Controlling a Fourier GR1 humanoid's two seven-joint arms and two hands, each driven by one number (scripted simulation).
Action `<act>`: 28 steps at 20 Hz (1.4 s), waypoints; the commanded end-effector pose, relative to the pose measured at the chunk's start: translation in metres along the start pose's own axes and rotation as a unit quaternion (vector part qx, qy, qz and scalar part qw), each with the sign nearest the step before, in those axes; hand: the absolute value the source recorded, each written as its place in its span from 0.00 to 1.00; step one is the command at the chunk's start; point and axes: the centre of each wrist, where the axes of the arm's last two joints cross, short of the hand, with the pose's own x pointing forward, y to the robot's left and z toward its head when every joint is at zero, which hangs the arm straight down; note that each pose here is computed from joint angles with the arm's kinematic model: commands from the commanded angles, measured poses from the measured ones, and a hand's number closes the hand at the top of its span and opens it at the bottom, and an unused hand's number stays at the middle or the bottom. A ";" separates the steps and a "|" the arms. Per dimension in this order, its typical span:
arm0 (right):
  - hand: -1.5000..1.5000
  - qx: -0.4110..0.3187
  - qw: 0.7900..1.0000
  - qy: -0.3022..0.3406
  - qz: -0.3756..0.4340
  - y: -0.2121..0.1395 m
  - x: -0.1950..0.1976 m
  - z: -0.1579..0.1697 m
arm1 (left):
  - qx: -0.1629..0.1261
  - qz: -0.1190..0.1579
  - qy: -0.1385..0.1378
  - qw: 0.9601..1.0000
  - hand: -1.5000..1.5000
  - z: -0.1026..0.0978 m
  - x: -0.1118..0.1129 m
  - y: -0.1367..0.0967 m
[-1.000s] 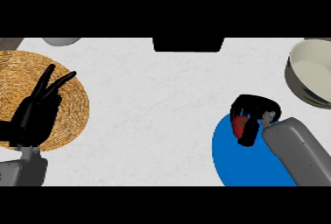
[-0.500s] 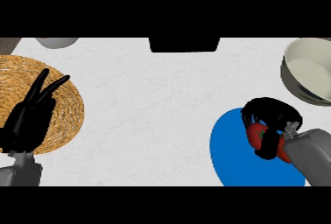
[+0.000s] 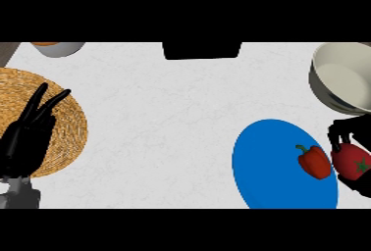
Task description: Pick the tomato from the plate and place it in the bowl
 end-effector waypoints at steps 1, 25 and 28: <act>1.00 -0.095 0.995 0.021 0.005 -0.039 -0.010 0.037 | 0.008 0.000 0.002 1.000 0.50 0.001 0.004 0.006; 1.00 -0.299 0.929 0.176 -0.128 -0.132 -0.140 0.038 | -0.047 0.003 -0.016 0.999 0.50 -0.022 0.011 -0.036; 1.00 -0.304 0.929 0.165 -0.135 -0.124 -0.138 0.001 | -0.043 0.006 -0.002 0.999 0.50 -0.034 -0.008 -0.031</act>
